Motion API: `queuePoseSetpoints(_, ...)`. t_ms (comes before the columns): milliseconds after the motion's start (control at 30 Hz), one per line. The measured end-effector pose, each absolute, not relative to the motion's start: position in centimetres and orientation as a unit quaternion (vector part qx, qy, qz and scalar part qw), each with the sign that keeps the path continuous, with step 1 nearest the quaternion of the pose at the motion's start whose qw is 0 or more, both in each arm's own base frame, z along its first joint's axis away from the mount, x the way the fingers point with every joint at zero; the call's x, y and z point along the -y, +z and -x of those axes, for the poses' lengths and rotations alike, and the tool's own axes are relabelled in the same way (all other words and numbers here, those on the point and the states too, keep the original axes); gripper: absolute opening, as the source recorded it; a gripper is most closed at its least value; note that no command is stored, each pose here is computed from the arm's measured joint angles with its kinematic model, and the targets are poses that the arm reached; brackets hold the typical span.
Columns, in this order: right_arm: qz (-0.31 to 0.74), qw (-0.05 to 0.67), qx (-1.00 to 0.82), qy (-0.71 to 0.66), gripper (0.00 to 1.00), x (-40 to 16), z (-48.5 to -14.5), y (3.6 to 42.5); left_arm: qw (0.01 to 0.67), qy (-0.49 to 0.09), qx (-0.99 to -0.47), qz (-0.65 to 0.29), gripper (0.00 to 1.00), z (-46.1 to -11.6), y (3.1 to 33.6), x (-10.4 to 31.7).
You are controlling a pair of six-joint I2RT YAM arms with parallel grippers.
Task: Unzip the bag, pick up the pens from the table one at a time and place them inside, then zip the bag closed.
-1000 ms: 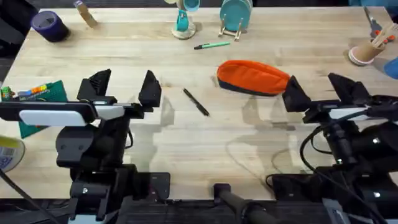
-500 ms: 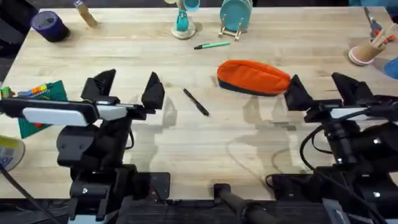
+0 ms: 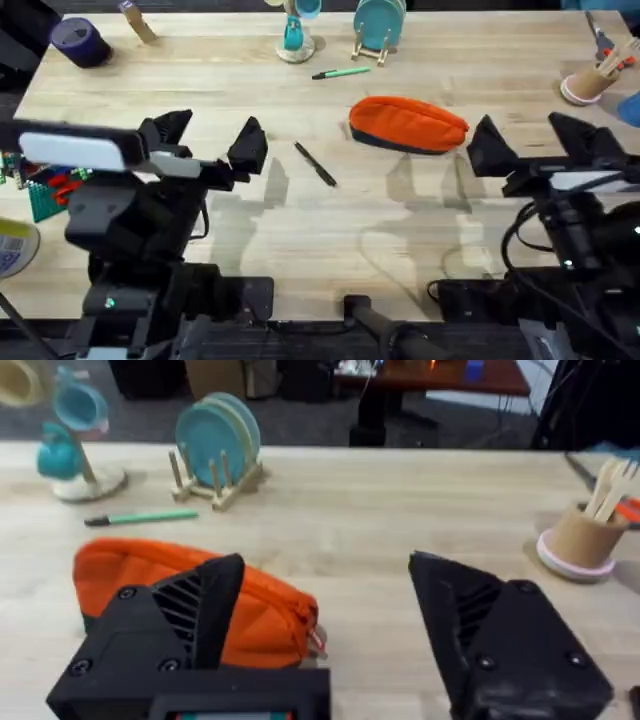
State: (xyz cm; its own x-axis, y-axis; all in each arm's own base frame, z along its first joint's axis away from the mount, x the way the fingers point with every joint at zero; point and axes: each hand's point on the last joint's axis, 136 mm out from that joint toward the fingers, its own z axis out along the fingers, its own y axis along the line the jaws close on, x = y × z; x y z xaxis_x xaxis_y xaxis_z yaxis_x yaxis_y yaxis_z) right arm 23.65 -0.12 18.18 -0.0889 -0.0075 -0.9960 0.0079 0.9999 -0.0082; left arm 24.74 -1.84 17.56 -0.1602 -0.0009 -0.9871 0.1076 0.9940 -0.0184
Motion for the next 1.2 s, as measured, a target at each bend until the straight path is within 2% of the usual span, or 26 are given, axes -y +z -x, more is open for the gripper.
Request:
queuePoseSetpoints(167,-0.005,0.673,-0.739,-0.001,0.996,0.1,-23.4,19.7,0.621,-0.054,-0.781,-0.043,0.993,-25.6,18.1,2.3)
queuePoseSetpoints(400,-0.01,0.646,-0.763,0.003,0.995,0.1,-24.1,20.6,0.599,-0.083,-0.794,-0.064,0.993,-27.5,20.7,3.5)
queuePoseSetpoints(733,-0.011,0.532,-0.847,0.002,0.995,0.1,-25.4,21.5,0.552,-0.148,-0.813,-0.11,0.993,-30.8,22.0,6.3)
queuePoseSetpoints(1000,0.003,0.496,-0.868,0.026,0.995,-0.9,-27.5,24.7,0.529,-0.18,-0.795,-0.235,0.993,-32.2,22.6,11.2)
queuePoseSetpoints(1200,0.024,0.465,-0.882,0.067,0.995,-2.5,-28.9,24.6,0.526,-0.18,-0.76,-0.336,0.991,-32.9,23.2,14.5)
